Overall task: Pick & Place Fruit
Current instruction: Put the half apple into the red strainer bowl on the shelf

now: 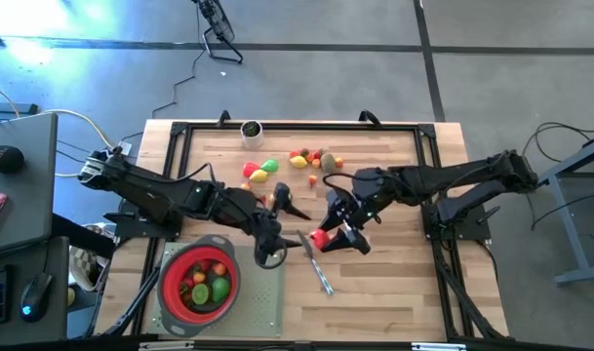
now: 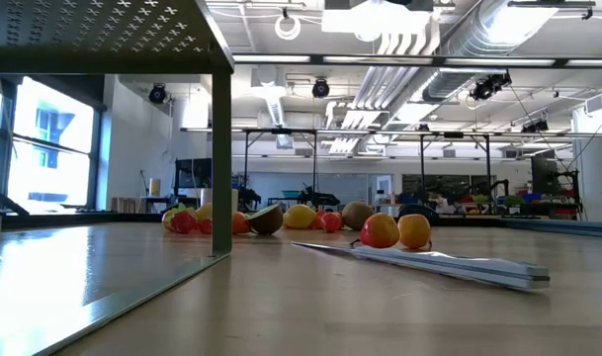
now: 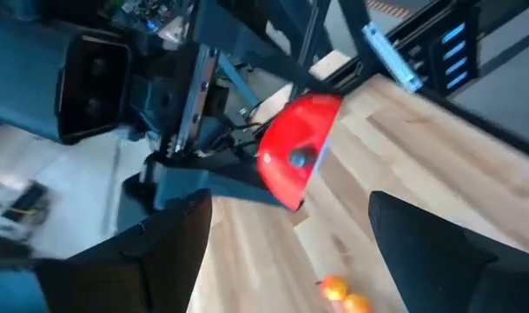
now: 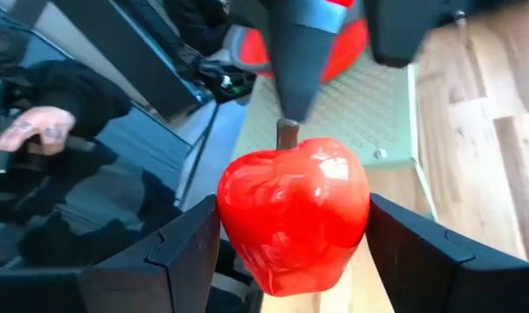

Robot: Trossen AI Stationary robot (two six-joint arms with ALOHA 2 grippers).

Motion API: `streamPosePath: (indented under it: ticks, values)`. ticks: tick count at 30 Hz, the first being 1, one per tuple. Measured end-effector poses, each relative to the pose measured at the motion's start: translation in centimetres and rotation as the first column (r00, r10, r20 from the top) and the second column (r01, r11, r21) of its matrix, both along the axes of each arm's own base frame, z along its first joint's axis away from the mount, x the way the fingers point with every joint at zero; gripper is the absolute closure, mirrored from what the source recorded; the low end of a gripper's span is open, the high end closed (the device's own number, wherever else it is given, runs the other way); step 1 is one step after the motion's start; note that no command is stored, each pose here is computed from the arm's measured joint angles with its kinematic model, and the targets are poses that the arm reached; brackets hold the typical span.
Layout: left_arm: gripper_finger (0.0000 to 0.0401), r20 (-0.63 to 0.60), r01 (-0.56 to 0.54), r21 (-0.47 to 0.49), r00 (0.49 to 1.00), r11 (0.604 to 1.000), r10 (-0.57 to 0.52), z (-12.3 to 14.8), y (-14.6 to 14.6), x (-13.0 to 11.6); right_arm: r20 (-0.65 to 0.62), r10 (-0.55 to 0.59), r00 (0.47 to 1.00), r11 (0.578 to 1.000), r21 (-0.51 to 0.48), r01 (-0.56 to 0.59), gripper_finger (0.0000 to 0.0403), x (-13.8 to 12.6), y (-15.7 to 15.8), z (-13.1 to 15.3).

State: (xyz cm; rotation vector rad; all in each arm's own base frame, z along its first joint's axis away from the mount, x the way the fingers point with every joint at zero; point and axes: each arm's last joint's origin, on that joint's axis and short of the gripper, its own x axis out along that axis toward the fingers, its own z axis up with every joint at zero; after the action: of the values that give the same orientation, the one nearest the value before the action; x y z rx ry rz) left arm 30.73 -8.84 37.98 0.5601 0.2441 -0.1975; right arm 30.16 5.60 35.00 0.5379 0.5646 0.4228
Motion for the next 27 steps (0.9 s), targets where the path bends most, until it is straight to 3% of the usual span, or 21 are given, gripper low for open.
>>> streamPosePath:
  ticks: [6,13,27]
  values:
    - [0.0098,-0.035,-0.009,-0.104,0.999,0.995,0.006,-0.6,-0.2,0.5,-0.051,-0.024,0.998,1.0,-0.015,0.023,0.0153,1.3,0.5,-1.6]
    - [0.0098,-0.114,0.029,-0.075,0.993,0.997,-0.038,-2.7,-2.1,1.4,-0.074,0.022,0.997,0.999,0.035,-0.02,0.0153,2.8,0.9,-3.0]
    - [0.0099,-0.109,0.026,-0.086,0.993,0.996,-0.035,-2.7,-2.2,1.6,0.006,0.049,0.999,0.994,0.097,-0.05,0.0153,3.2,1.1,-2.1]
